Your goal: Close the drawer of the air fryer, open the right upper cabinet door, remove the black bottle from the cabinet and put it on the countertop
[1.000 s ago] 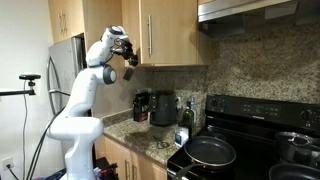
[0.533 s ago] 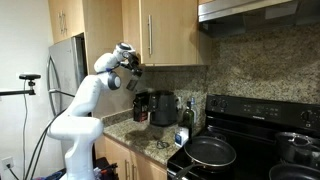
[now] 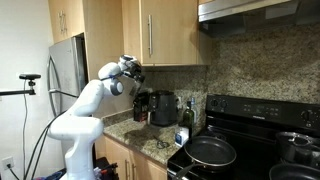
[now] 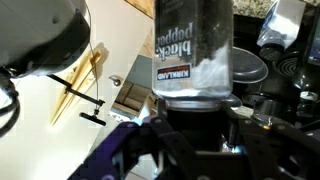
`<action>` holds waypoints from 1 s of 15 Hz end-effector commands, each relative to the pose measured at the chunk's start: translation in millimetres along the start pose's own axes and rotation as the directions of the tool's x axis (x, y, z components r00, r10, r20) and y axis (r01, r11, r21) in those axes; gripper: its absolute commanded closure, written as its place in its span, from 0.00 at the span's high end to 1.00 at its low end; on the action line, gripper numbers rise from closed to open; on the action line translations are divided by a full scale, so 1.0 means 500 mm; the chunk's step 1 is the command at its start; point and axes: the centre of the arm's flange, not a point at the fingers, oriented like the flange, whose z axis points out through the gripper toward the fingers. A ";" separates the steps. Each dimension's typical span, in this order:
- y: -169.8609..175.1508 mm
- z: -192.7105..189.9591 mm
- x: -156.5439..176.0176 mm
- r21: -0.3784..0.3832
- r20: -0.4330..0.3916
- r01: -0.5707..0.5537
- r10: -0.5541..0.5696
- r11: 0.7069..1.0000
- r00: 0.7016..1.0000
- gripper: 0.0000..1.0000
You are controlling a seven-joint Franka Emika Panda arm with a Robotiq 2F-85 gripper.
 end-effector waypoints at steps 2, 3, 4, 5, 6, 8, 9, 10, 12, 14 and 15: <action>-0.002 0.000 -0.005 -0.001 -0.002 -0.009 0.009 1.000 1.000 0.52; -0.002 0.000 -0.005 -0.001 -0.002 -0.010 0.010 1.000 1.000 0.52; -0.002 0.000 -0.005 -0.001 -0.002 -0.011 0.011 1.000 1.000 0.52; -0.002 0.000 -0.005 -0.001 -0.002 -0.011 0.011 1.000 1.000 0.27; 0.001 0.023 -0.035 -0.017 -0.040 0.010 -0.011 1.000 0.999 0.27; 0.012 0.058 -0.095 -0.037 -0.066 0.058 -0.061 0.998 0.996 0.27; 0.018 0.067 -0.125 -0.055 -0.075 0.090 -0.094 0.994 0.993 0.27; 0.020 0.074 -0.154 -0.071 -0.086 0.114 -0.120 0.991 0.989 0.27; 0.004 0.078 -0.196 -0.112 -0.130 0.127 -0.141 0.986 0.981 0.27; -0.035 0.124 -0.225 -0.139 -0.173 0.045 -0.069 0.989 0.983 0.27; -0.055 0.148 -0.231 -0.149 -0.197 -0.013 -0.017 0.989 0.980 0.27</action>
